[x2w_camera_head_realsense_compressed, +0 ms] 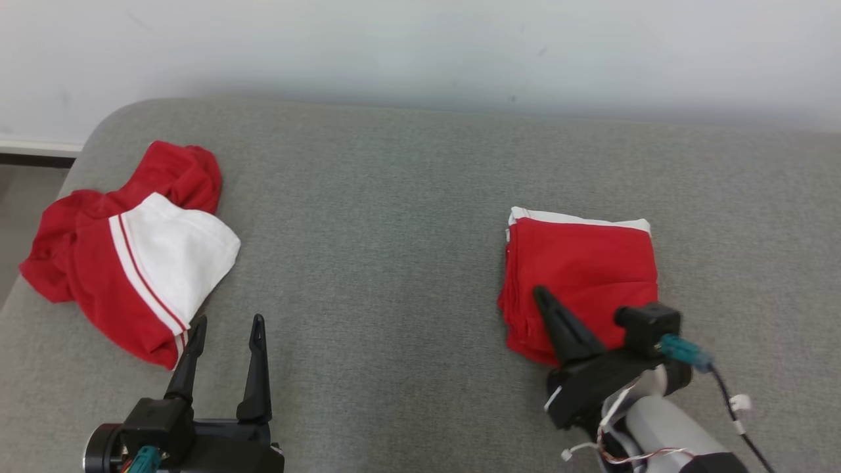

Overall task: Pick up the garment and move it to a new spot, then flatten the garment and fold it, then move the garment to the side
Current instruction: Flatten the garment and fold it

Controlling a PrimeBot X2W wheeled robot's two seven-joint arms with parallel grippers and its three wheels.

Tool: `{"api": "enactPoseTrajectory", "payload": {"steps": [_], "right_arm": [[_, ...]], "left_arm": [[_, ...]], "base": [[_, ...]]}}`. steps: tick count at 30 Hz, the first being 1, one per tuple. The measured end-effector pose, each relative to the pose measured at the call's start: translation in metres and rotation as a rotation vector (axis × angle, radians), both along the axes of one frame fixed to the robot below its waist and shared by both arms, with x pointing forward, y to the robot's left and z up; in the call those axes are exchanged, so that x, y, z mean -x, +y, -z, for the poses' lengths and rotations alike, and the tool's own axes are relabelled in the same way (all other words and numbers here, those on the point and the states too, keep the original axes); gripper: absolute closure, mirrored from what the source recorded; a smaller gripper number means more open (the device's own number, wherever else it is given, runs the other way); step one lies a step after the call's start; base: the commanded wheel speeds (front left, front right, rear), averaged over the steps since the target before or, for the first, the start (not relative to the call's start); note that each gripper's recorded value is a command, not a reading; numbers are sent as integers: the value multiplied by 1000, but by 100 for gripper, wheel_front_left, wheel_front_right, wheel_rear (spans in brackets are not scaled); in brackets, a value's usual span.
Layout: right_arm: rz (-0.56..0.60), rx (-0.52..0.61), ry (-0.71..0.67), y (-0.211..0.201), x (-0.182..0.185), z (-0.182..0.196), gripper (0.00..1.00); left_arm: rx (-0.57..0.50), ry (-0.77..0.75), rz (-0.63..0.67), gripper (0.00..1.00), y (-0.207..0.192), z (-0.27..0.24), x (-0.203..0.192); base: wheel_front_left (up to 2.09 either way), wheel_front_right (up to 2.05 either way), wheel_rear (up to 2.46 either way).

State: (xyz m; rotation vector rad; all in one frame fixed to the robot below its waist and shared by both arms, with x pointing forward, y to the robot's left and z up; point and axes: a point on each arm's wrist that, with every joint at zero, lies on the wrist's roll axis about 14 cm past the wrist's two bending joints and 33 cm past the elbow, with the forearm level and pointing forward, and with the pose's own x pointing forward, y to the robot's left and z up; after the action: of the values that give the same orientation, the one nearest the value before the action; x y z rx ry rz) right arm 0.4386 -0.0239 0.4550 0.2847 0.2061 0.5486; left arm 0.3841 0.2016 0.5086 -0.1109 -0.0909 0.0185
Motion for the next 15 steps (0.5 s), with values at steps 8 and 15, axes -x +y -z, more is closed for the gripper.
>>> {"api": "enactPoseTrajectory", "payload": {"steps": [8, 15], "right_arm": [[177, -21, -139, -62, -10, -40, 100], [330, 15, -212, -120, 5, -55, 100]], "left_arm": [[-4, -6, 35, 0, -12, -1, -5], [-7, -20, 79, 0, -27, -5, -10]], "base": [[0, 0, 0], [0, 0, 0]]}}
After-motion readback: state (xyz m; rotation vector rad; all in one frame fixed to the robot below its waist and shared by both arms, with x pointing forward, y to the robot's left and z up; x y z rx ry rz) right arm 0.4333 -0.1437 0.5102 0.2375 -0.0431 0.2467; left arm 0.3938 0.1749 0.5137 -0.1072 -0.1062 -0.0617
